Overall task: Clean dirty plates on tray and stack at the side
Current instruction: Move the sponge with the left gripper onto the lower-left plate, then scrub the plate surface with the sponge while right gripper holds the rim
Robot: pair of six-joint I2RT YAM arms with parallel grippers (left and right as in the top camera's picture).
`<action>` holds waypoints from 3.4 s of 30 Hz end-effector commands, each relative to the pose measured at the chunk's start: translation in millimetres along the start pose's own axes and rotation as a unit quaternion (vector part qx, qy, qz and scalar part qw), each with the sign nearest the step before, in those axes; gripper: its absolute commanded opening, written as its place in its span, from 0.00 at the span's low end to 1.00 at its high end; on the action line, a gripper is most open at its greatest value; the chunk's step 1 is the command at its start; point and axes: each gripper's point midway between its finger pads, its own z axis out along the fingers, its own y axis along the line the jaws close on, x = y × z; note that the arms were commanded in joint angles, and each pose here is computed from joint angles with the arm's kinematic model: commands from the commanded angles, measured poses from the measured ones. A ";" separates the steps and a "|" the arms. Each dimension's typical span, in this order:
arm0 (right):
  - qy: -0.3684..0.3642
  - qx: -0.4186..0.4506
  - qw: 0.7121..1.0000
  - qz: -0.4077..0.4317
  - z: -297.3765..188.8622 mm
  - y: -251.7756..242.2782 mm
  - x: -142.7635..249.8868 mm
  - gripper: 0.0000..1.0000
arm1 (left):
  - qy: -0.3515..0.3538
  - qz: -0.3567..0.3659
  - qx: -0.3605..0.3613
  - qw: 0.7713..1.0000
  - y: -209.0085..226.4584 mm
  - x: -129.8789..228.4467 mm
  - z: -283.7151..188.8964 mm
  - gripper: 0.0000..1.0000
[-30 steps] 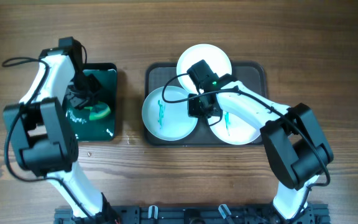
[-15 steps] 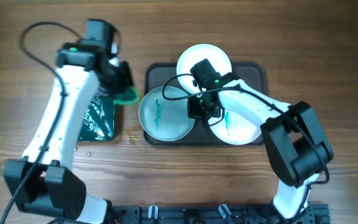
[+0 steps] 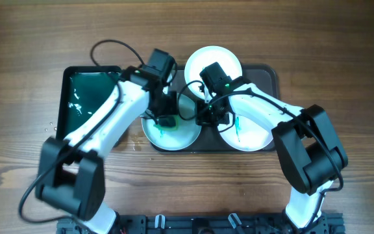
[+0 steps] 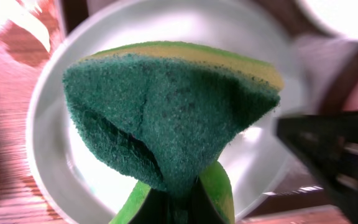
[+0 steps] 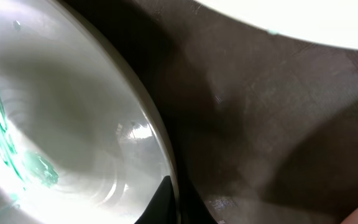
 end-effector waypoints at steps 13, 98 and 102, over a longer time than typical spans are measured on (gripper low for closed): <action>0.010 0.060 0.997 0.044 3.2 -45.4 1.7 0.04 | 0.009 -0.017 -0.094 0.995 30.3 -2.7 34.2 0.04; 0.012 0.059 0.997 0.047 5.0 -46.3 3.5 0.04 | -0.028 -0.027 -0.085 0.996 -13.5 -21.6 61.3 0.04; 0.012 0.059 0.997 0.047 5.0 -46.3 3.5 0.04 | -0.074 -0.116 -0.203 0.970 42.3 -31.0 46.3 0.04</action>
